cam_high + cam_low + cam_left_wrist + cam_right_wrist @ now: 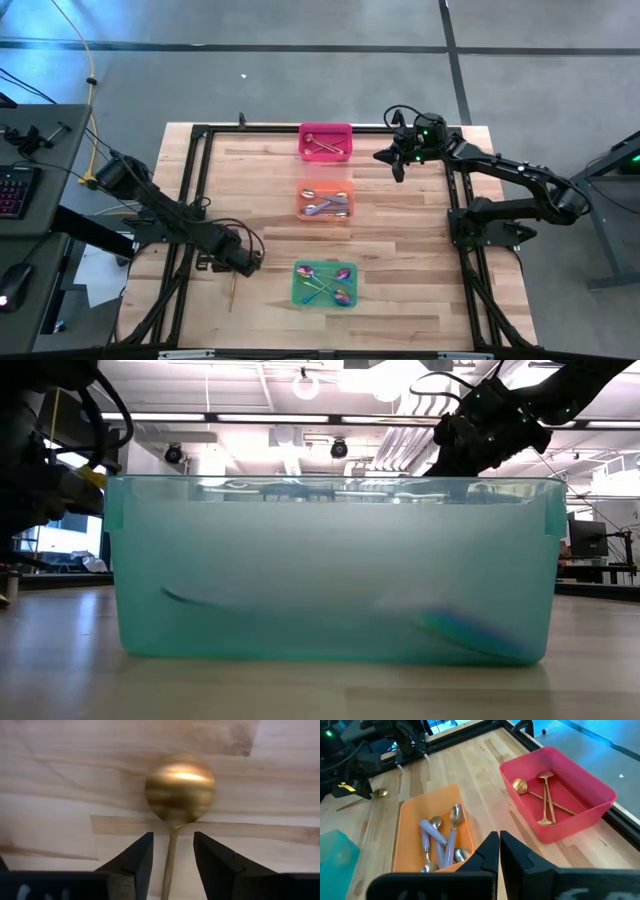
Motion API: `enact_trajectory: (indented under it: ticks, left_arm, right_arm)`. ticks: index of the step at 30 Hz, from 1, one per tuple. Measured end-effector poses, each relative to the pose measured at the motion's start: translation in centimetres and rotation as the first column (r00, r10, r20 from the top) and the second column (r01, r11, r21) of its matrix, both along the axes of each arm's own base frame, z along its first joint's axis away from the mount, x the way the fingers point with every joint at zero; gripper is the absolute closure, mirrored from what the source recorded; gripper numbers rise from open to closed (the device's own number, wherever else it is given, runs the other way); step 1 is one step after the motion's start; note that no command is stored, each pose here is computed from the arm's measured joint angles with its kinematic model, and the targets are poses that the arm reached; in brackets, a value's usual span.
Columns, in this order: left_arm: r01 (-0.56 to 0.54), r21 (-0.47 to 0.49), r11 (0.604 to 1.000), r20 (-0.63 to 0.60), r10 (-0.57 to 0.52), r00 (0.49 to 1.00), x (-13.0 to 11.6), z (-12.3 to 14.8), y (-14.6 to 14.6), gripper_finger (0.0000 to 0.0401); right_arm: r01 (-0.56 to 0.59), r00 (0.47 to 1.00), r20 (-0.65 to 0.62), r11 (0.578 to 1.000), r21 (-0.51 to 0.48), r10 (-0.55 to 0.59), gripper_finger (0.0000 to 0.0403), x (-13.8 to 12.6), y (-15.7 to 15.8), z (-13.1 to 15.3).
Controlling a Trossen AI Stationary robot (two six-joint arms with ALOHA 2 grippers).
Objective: Sort silverware by color (type)
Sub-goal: Put the gold spoon into the red bin
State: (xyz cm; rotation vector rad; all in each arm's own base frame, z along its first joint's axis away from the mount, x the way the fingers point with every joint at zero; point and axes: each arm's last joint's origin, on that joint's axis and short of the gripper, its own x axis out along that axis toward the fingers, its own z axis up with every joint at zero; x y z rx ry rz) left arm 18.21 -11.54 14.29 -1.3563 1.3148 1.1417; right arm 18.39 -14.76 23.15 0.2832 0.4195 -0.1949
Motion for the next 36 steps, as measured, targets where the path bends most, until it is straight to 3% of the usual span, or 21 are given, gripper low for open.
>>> enact_trajectory:
  ticks: [5, 12, 16, 21, 29, 36]
  left_arm:
    - [0.055, 0.004, 0.998, 0.007, -0.055, 0.998, 0.6, -0.7, 0.2, 0.0301]
    - [0.151, -0.014, 0.988, 0.023, -0.150, 0.988, 1.6, -1.3, 0.9, 0.0389]
    - [0.223, -0.026, 0.974, 0.054, -0.222, 0.974, 1.8, -0.9, 1.7, 0.0392]
    - [0.256, 0.043, 0.966, 0.126, -0.260, 0.957, 2.3, 0.2, 3.9, 0.0396]
    - [0.232, 0.187, 0.955, 0.273, -0.277, 0.921, 3.6, 2.2, 10.5, 0.0398]
    - [0.331, 0.350, 0.877, 0.265, -0.431, 0.863, 4.6, 4.2, 17.9, 0.0400]
  right_arm:
    - [0.000, 1.000, -0.001, 1.000, 0.000, 0.000, 0.0403, 0.0, 0.0, 0.0]
    - [0.000, 1.000, 0.005, 1.000, -0.004, 0.000, 0.0403, 0.0, 0.0, 0.1]
    - [0.000, 1.000, 0.006, 1.000, -0.005, 0.000, 0.0403, 0.0, 0.0, 0.1]
    - [0.001, 1.000, 0.005, 1.000, -0.004, 0.000, 0.0403, 0.0, 0.0, 0.1]
    - [0.013, 1.000, 0.008, 1.000, 0.019, -0.013, 0.0403, 0.0, 0.0, 0.1]
    - [0.027, 1.000, 0.009, 0.999, 0.039, -0.028, 0.0403, 0.0, 0.0, 0.1]
